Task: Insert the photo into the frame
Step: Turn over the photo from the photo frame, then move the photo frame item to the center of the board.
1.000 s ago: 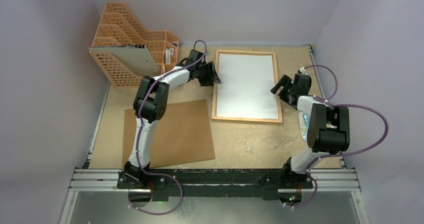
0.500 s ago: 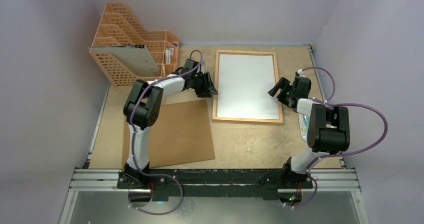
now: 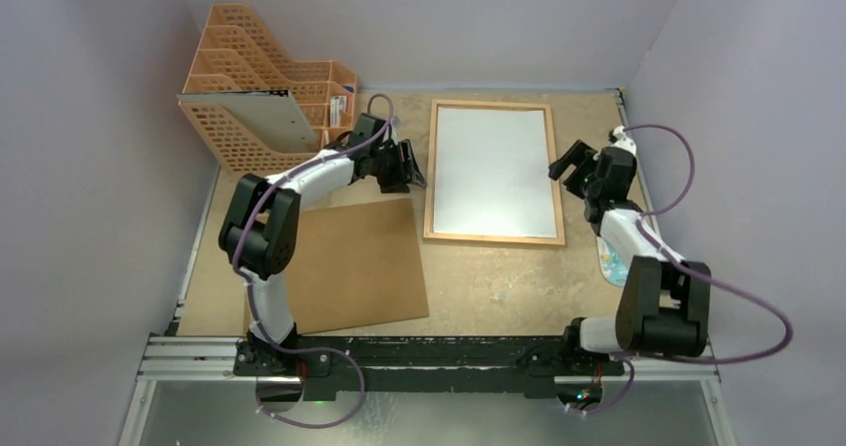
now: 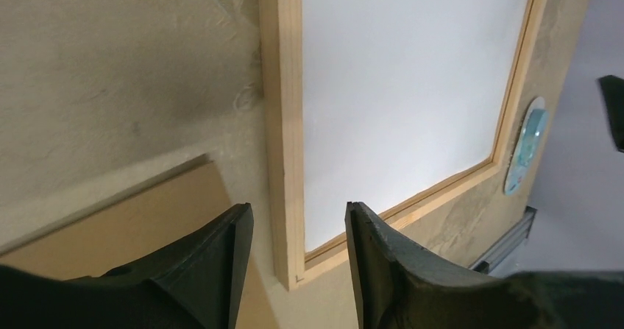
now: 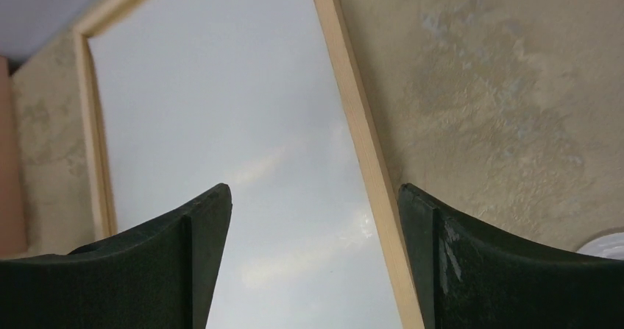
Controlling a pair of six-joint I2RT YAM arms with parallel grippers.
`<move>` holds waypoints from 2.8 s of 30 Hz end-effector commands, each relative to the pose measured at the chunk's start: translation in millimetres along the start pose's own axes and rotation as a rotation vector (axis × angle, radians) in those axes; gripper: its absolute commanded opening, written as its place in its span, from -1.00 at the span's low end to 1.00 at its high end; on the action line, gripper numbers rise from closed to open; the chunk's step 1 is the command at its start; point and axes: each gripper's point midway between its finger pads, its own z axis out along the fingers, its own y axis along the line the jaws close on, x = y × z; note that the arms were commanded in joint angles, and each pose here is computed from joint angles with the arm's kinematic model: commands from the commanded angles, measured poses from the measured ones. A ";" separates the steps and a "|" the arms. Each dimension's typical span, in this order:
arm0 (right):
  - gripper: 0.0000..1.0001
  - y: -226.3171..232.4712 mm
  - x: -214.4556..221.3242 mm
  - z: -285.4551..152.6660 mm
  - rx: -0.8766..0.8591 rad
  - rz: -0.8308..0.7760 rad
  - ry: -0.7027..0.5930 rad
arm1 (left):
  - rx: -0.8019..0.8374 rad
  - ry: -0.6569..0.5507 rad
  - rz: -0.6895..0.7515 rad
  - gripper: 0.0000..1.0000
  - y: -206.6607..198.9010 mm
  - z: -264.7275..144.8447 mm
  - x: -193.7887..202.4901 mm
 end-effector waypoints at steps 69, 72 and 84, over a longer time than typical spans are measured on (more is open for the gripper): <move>0.76 210.9 289.8 -120.6 -0.305 -0.011 0.633 | -0.431 -0.242 -0.769 0.58 333.6 -185.4 60.3; 0.72 208.7 301.7 -119.6 -0.339 -0.038 0.667 | -0.430 -0.217 -0.777 0.57 331.8 -184.2 67.1; 0.58 246.5 318.6 -128.9 -0.564 -0.124 0.751 | -0.457 -0.145 -0.812 0.60 329.5 -182.1 89.3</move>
